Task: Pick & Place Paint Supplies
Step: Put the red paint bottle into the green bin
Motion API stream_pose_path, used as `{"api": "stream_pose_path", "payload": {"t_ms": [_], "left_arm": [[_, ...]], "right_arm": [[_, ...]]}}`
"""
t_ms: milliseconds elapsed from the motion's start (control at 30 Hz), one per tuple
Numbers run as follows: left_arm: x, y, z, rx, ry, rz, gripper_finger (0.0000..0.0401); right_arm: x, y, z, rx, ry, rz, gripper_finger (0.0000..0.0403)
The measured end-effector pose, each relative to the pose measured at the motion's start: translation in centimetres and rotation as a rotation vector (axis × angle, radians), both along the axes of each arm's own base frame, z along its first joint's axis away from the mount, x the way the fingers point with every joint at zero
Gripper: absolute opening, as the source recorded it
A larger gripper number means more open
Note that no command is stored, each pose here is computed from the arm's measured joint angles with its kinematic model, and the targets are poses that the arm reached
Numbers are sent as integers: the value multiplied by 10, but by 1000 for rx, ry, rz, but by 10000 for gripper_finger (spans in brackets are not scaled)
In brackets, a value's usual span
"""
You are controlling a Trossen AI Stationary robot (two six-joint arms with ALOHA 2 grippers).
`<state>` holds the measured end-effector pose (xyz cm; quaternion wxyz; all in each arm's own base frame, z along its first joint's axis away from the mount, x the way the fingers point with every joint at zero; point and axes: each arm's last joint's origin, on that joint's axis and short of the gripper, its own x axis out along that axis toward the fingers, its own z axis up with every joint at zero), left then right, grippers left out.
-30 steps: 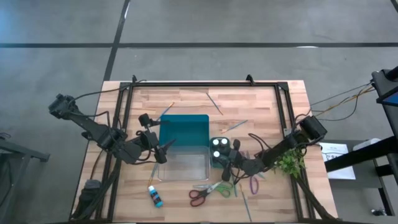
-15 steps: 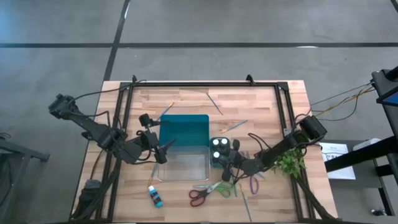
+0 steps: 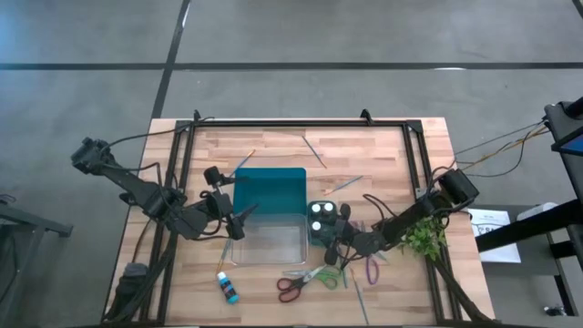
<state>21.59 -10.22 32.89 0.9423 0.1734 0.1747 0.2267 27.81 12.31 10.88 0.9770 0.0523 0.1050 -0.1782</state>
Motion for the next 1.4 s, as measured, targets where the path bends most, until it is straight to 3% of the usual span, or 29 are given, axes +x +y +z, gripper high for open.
{"api": "stream_pose_path", "payload": {"t_ms": [200,1400], "left_arm": [[0,0,0,-5,2,-7,351],[0,-1,-1,-15,13,-28,351]], "right_arm": [[0,0,0,0,0,0,219],[0,1,2,-7,-10,4,222]]}}
